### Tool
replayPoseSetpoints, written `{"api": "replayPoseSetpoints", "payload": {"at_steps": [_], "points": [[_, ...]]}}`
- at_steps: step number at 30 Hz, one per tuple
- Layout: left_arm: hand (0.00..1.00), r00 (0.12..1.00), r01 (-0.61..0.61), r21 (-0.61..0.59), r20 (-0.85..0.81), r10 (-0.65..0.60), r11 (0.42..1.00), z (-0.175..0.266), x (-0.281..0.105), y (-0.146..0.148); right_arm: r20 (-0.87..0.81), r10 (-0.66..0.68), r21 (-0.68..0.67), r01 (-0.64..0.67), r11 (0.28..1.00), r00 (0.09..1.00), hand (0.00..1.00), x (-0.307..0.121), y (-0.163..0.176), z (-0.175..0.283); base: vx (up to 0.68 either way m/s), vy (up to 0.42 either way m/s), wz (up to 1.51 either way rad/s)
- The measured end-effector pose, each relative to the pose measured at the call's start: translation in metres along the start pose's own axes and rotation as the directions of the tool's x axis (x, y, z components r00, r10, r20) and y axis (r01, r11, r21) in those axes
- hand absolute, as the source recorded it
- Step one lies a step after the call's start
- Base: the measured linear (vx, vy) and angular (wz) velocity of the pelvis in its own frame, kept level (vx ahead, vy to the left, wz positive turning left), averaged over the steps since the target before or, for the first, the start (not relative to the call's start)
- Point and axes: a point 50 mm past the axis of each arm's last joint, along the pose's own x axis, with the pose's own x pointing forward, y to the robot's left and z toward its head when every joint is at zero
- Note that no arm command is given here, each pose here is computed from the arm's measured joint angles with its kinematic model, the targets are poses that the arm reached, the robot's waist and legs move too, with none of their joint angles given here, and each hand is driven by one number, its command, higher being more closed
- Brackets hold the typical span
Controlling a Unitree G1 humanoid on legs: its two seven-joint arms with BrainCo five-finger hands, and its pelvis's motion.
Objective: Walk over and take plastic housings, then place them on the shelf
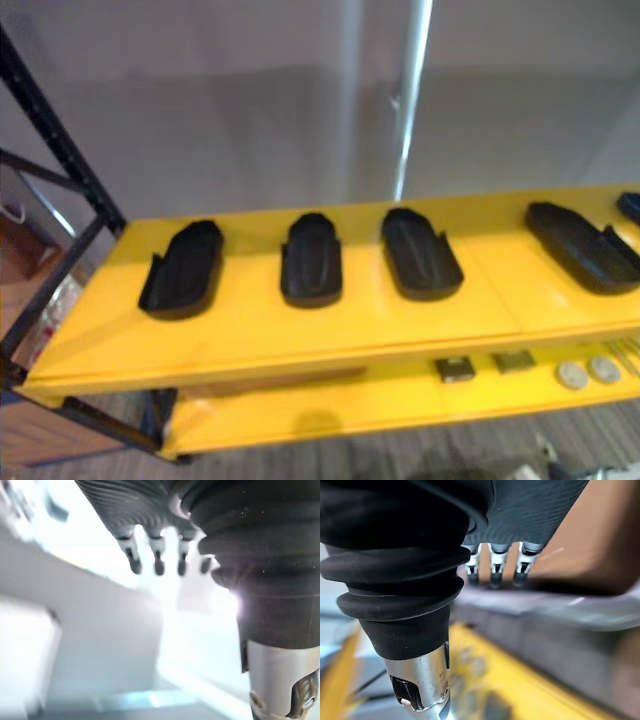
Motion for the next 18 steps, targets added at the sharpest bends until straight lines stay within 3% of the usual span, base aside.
{"api": "replayPoseSetpoints", "payload": {"at_steps": [4,6,8,10,11,13,14,16,17,18], "points": [[0.0,0.973,-0.013,0.158,-0.227,0.049,0.987,-0.055,-0.018,0.029,-0.139,0.163,-0.013,-0.166,0.986,0.977,0.0,-0.002,0.011,-0.019,0.01,0.01,0.25],[0.0,0.935,0.056,0.216,-0.354,0.025,0.975,-0.079,-0.03,0.041,-0.166,0.247,-0.054,-0.259,0.964,0.955,0.0,-0.002,0.022,-0.02,0.01,0.007,0.12],[0.0,0.844,0.229,0.235,-0.532,-0.072,0.945,-0.105,-0.052,0.049,-0.176,0.342,-0.123,-0.365,0.923,0.923,0.0,-0.003,0.031,-0.019,0.02,0.0,0.15],[0.0,0.685,0.433,0.201,-0.707,-0.176,0.879,-0.132,-0.086,0.059,-0.186,0.433,-0.212,-0.466,0.859,0.882,0.0,-0.004,0.04,-0.016,0.04,-0.002,0.16],[0.0,0.64,0.471,0.189,-0.746,-0.186,0.862,-0.137,-0.093,0.063,-0.19,0.453,-0.236,-0.488,0.84,0.871,0.0,-0.004,0.043,-0.015,0.05,-0.003,0.02],[0.0,0.431,0.615,0.094,-0.872,-0.233,0.783,-0.155,-0.125,0.075,-0.203,0.5,-0.322,-0.539,0.778,0.842,0.0,-0.003,0.054,-0.009,0.06,0.0,-0.03],[0.0,0.367,0.653,0.06,-0.897,-0.246,0.755,-0.159,-0.135,0.078,-0.208,0.506,-0.342,-0.547,0.764,0.837,0.0,-0.003,0.055,-0.008,0.07,0.008,-0.04],[0.0,0.128,0.742,-0.072,-0.961,-0.246,0.666,-0.17,-0.181,0.096,-0.236,0.527,-0.392,-0.576,0.717,0.816,0.0,-0.002,0.06,-0.005,0.08,0.012,-0.01],[0.0,0.066,0.759,-0.109,-0.968,-0.243,0.641,-0.171,-0.193,0.1,-0.245,0.529,-0.398,-0.582,0.709,0.813,0.0,-0.002,0.061,-0.005,0.08,0.011,0.0],[0.0,-0.051,0.791,-0.185,-0.97,-0.238,0.584,-0.172,-0.22,0.107,-0.265,0.535,-0.405,-0.596,0.693,0.803,0.0,-0.003,0.065,-0.006,0.08,0.013,-0.07]]}}
